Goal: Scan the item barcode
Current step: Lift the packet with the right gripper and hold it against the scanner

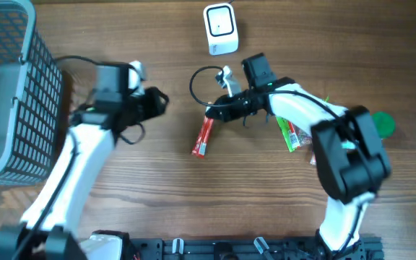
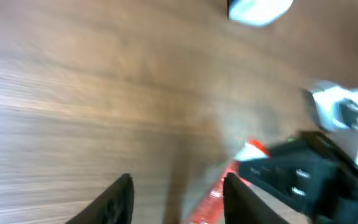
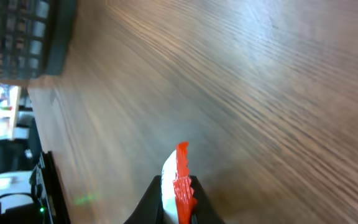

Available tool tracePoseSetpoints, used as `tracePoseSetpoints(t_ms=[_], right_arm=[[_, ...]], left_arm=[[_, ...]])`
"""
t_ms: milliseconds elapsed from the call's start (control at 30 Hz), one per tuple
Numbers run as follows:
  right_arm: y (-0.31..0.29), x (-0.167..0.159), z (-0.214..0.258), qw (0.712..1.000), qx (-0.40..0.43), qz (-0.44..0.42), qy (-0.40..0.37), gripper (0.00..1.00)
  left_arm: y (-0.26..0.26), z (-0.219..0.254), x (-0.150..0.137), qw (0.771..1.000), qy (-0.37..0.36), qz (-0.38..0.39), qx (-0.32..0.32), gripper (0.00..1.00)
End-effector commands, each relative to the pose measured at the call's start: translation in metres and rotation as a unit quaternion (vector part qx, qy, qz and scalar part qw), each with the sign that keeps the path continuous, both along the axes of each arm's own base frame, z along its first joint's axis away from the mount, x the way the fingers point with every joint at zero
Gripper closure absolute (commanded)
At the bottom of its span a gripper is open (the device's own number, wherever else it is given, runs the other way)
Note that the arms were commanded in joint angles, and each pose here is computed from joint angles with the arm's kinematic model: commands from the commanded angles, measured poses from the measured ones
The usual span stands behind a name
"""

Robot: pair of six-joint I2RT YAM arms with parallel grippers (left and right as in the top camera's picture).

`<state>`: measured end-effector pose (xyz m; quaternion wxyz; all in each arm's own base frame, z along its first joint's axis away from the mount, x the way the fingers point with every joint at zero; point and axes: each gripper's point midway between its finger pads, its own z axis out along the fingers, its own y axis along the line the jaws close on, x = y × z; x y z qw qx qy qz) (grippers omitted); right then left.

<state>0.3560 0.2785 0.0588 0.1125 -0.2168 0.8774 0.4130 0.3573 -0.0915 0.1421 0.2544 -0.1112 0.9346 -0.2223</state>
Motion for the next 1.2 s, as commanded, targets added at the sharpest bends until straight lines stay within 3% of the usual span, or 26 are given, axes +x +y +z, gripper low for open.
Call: tracePoseSetpoints(t_ms=[0,67,100,300,467,1167], right_arm=[[-0.012,0.008,0.047,0.995,-0.03,-0.009,-0.091,0.96],[-0.016,0.006,0.066,0.991,-0.048,-0.012,-0.124,0.96],[-0.018,0.006,0.076,0.988,-0.057,-0.018,-0.143,0.96],[-0.025,0.003,0.133,0.948,-0.122,-0.008,-0.294,0.96],[-0.02,-0.005,0.159,0.924,-0.146,-0.011,-0.352,0.96],[-0.013,-0.013,0.161,0.94,-0.116,-0.022,-0.321,0.96]], left_arm=[[0.04,0.001,0.004,0.999,-0.008,0.035,0.04,0.3],[0.057,-0.001,0.005,0.997,-0.005,0.06,0.052,0.04],[0.064,-0.002,0.005,0.996,-0.004,0.072,0.059,0.0],[0.102,-0.004,0.007,0.986,-0.003,0.13,0.105,0.0],[0.129,-0.006,0.003,0.975,0.004,0.17,0.145,0.0],[0.129,-0.006,0.003,0.975,0.004,0.17,0.145,0.0]])
